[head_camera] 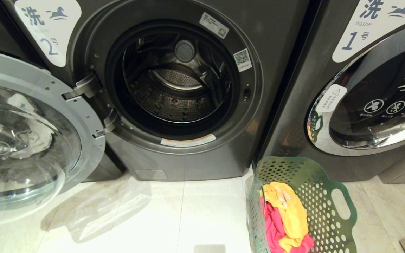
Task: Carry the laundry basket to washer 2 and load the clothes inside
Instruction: Open the lid of the washing machine
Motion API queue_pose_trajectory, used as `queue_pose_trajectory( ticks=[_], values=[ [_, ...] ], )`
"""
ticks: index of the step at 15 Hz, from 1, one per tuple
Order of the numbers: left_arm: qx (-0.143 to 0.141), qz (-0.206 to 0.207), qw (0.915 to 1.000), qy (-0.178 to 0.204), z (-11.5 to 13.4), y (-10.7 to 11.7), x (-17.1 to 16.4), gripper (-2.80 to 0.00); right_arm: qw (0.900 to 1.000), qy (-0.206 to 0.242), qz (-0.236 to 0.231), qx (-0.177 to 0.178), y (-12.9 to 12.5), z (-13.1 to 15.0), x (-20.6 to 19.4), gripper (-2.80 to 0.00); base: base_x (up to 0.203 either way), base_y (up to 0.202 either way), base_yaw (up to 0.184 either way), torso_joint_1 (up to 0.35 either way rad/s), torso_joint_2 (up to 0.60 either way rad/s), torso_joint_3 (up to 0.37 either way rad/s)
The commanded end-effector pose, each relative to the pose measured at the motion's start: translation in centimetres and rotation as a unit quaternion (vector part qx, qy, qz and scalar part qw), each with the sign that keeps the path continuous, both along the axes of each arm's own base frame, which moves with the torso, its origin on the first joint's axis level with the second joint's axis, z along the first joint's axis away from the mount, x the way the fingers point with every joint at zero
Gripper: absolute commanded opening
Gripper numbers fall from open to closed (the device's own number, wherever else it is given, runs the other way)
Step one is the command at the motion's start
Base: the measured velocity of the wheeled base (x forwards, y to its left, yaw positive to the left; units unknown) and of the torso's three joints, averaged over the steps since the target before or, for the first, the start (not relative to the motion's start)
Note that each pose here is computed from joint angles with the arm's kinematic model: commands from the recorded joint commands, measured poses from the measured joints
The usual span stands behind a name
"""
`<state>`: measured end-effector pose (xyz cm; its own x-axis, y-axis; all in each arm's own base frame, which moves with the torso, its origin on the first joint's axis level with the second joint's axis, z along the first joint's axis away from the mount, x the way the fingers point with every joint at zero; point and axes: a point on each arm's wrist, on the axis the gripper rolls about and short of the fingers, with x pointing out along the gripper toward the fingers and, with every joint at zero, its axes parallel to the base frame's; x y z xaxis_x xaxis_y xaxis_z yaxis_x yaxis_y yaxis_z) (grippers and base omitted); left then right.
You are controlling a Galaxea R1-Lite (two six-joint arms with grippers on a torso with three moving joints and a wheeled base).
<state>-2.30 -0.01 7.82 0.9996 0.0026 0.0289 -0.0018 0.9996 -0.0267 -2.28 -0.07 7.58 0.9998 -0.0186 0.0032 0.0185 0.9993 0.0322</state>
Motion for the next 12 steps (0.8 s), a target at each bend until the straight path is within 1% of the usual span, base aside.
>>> queue_pose_trajectory(
  ticks=[1, 5, 9, 12],
  values=[
    [0.0, 0.0, 1.0, 0.006, -0.29, 0.0, 0.09, -2.8, 1.0, 0.0, 0.0, 0.0, 0.0, 0.0, 0.0, -2.8, 0.0, 0.0, 0.0, 0.0, 0.0, 0.0],
    [0.0, 0.001, 1.0, 0.006, -0.29, 0.0, 0.1, -2.8, 1.0, 0.0, 0.0, 0.0, 0.0, 0.0, 0.0, -2.8, 0.016, 0.0, 0.0, 0.001, 0.0, -0.001],
    [0.0, 0.0, 1.0, 0.006, -0.29, 0.0, 0.1, -2.8, 1.0, 0.0, 0.0, 0.0, 0.0, 0.0, 0.0, -2.8, 0.175, 0.0, -0.001, 0.004, 0.0, 0.003],
    [0.0, 0.0, 1.0, 0.006, -0.29, 0.0, 0.1, -2.8, 1.0, 0.0, 0.0, 0.0, 0.0, 0.0, 0.0, -2.8, 0.02, 0.0, 0.001, 0.006, 0.0, 0.001]
  ],
)
